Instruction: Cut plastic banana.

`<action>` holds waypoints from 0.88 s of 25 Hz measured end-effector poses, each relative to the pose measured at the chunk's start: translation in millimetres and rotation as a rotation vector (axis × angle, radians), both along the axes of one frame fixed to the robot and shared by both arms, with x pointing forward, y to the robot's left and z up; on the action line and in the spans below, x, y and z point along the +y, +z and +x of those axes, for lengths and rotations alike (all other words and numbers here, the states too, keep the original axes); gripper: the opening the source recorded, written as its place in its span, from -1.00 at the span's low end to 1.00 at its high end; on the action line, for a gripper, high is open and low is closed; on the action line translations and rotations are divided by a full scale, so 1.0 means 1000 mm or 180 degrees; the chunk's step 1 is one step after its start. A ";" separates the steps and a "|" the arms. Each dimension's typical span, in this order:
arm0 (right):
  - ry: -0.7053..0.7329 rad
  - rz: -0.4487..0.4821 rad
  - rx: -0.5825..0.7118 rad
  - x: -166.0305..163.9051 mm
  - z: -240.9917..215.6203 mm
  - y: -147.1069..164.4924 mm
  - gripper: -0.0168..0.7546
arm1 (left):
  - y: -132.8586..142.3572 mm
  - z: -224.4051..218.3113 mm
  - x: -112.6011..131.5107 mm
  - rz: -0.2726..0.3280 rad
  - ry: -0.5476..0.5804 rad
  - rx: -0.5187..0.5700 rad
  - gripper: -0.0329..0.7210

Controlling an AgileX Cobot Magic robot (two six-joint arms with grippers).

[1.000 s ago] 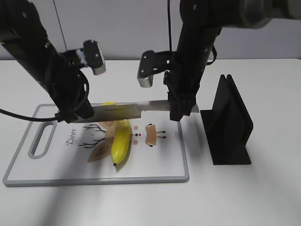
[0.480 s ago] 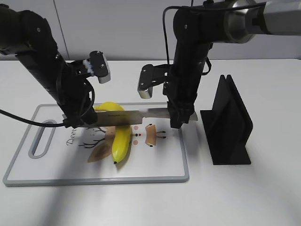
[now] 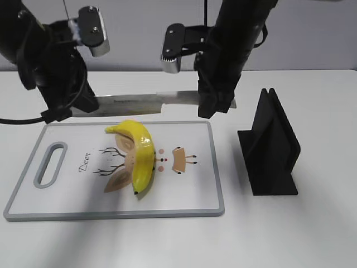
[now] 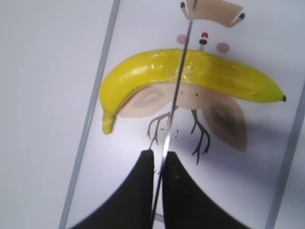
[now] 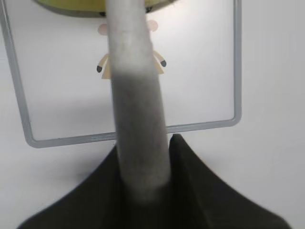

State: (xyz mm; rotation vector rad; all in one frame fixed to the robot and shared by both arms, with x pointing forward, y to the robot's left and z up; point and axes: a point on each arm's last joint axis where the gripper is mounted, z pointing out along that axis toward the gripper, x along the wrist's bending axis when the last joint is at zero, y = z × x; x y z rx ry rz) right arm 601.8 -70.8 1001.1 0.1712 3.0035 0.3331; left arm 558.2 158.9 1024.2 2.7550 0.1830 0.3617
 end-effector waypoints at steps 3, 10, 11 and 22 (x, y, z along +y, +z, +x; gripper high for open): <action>0.0001 0.0074 -0.0077 -0.002 -0.005 0.018 -0.47 | 0.019 -0.008 0.002 -0.0053 -0.0020 -0.0130 -0.86; 0.0011 0.0113 -0.0118 -0.003 -0.008 0.027 -0.47 | 0.027 -0.012 0.003 -0.0093 -0.0026 -0.0185 -0.86; 0.0011 0.0113 -0.0118 -0.003 -0.008 0.027 -0.47 | 0.027 -0.012 0.003 -0.0097 -0.0025 -0.0184 -0.86; -0.0018 0.0008 -0.0085 -0.009 -0.007 0.026 -0.54 | 0.036 -0.008 0.003 -0.0241 0.0096 -0.0443 0.79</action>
